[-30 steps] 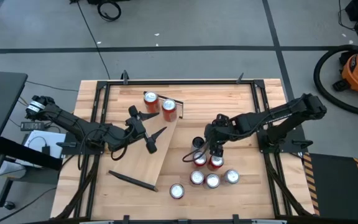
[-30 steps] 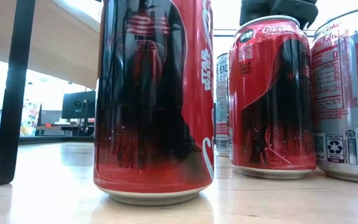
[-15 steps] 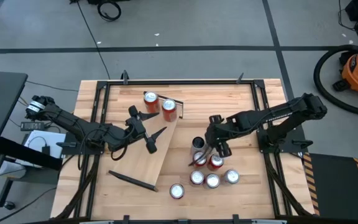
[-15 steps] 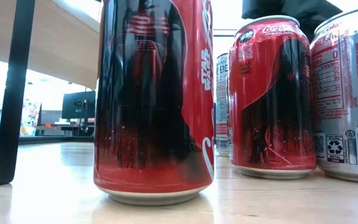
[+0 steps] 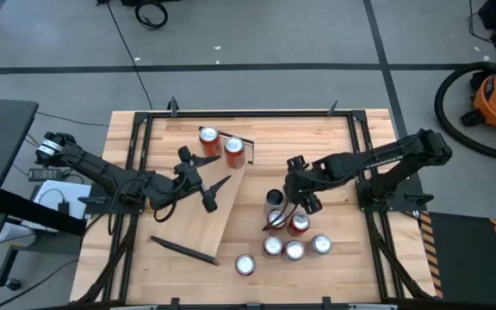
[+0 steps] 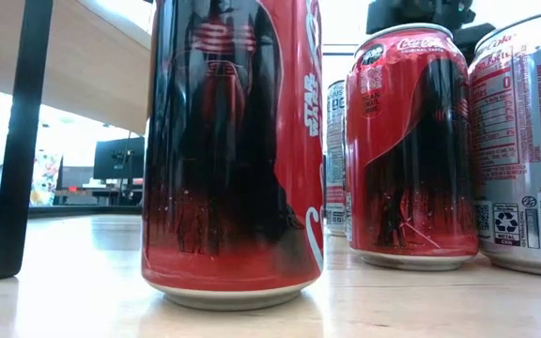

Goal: Place canned beverage on shelf
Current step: Put the top white soda can on the shelf

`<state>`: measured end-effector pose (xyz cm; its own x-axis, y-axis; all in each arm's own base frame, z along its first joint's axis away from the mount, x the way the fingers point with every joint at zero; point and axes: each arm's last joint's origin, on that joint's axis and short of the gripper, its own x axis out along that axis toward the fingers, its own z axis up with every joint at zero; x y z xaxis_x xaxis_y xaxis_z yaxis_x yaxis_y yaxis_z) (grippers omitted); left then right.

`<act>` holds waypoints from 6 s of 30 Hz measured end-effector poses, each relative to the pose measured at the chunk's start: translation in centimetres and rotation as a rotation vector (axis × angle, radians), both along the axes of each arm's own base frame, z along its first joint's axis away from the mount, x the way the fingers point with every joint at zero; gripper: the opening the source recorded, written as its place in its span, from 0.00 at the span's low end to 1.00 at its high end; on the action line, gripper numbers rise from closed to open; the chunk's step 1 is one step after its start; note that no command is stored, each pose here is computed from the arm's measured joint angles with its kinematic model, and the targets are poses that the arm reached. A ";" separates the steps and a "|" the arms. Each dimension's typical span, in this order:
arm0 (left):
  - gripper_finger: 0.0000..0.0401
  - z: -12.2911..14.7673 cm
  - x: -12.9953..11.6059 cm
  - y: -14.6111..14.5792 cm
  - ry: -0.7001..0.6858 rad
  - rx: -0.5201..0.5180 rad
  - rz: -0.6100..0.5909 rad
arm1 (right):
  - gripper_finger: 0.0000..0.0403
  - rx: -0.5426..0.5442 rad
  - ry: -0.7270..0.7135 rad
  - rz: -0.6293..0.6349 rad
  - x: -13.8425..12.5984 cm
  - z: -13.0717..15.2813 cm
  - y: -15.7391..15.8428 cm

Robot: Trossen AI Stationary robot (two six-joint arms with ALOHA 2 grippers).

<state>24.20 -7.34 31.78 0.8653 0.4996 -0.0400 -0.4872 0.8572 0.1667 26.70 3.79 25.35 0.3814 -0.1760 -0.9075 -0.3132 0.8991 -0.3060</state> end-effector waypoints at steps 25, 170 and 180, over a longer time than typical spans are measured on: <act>0.75 -0.1 0.0 0.0 0.002 -0.006 -0.001 | 0.97 0.014 -0.065 -0.326 -0.7 3.4 1.5; 0.75 -1.0 -1.7 -1.2 0.177 -0.171 -0.310 | 0.69 0.301 -0.756 0.120 9.7 10.8 0.8; 0.75 -0.5 -3.4 -1.7 0.190 -0.184 -0.334 | 0.69 0.289 -0.707 0.078 13.6 8.7 -0.1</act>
<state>20.80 -9.00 31.24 0.9471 0.1628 -0.2764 -0.1532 0.9866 0.0560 40.34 3.67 34.08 0.8896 0.0830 -0.4491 -0.1968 0.9571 -0.2129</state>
